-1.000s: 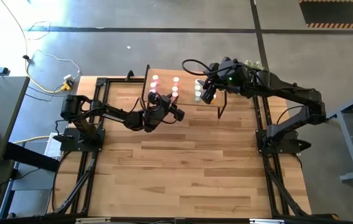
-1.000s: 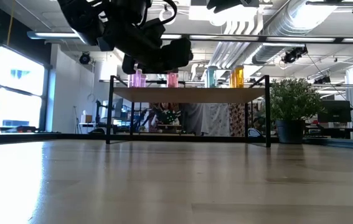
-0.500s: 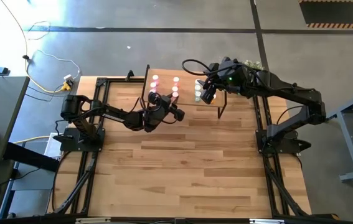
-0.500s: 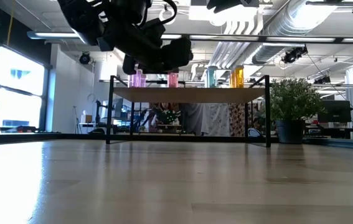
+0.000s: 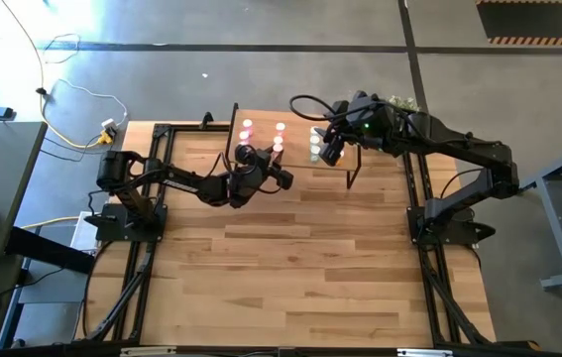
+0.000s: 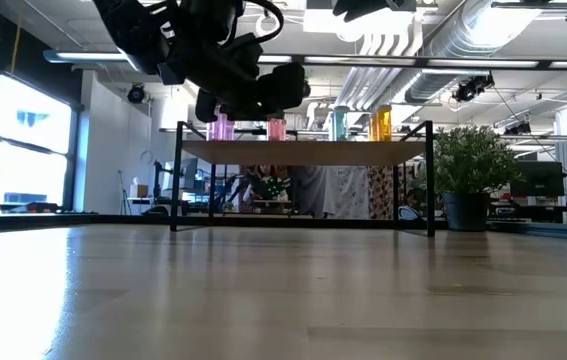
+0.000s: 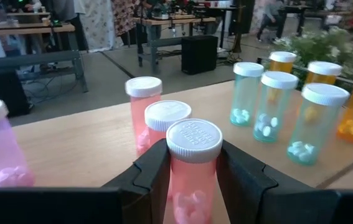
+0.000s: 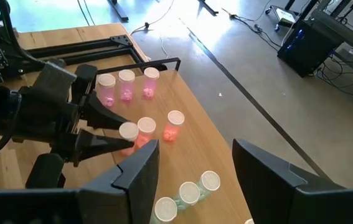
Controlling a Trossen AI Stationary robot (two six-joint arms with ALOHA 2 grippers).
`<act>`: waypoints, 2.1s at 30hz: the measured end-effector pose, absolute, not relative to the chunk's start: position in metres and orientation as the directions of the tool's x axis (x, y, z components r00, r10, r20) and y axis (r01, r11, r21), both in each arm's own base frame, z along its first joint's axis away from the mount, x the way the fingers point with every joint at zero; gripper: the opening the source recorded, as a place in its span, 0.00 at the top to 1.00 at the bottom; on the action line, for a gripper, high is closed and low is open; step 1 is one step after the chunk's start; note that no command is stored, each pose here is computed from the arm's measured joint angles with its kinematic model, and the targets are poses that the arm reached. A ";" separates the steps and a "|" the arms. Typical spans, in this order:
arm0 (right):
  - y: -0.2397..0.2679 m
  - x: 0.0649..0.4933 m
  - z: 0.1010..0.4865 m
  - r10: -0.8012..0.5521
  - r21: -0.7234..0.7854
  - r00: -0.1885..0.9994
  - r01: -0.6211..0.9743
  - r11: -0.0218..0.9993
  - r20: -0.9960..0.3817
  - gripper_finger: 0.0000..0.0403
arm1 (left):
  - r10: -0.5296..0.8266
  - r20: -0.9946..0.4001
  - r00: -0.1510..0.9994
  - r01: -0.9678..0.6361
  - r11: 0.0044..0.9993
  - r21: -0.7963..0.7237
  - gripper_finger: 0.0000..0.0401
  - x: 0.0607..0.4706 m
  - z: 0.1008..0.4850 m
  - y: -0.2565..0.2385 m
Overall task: Pick and place medicine bottles onto shelf by color
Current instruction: Put the pink pill bottle aligned with the other pink pill bottles on the shelf, then return to Home Position
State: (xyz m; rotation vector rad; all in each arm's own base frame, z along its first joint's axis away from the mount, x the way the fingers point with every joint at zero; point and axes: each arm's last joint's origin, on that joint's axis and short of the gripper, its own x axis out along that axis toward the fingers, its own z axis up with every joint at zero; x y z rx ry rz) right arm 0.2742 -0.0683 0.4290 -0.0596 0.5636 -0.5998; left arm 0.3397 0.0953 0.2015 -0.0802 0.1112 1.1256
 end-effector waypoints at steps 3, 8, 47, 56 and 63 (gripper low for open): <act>-0.068 0.274 0.428 -0.549 -0.216 0.675 0.516 0.829 -0.493 0.52 | 0.901 -0.133 0.412 -0.910 0.415 -0.009 0.72 0.339 0.201 0.096; -0.068 0.274 0.428 -0.548 -0.218 0.673 0.515 0.829 -0.497 0.52 | 0.902 -0.135 0.409 -0.909 0.416 0.023 0.72 0.339 0.200 0.096; -0.068 0.274 0.428 -0.548 -0.218 0.673 0.515 0.829 -0.497 0.52 | 0.883 -0.163 0.440 -0.894 0.448 0.015 0.54 0.338 0.197 0.101; -0.068 0.274 0.428 -0.548 -0.218 0.673 0.515 0.829 -0.497 0.52 | 0.907 -0.150 0.393 -0.916 0.401 0.023 0.55 0.337 0.198 0.099; -0.068 0.274 0.428 -0.548 -0.218 0.673 0.515 0.829 -0.497 0.52 | 0.900 -0.149 0.409 -0.909 0.417 0.022 0.55 0.339 0.198 0.093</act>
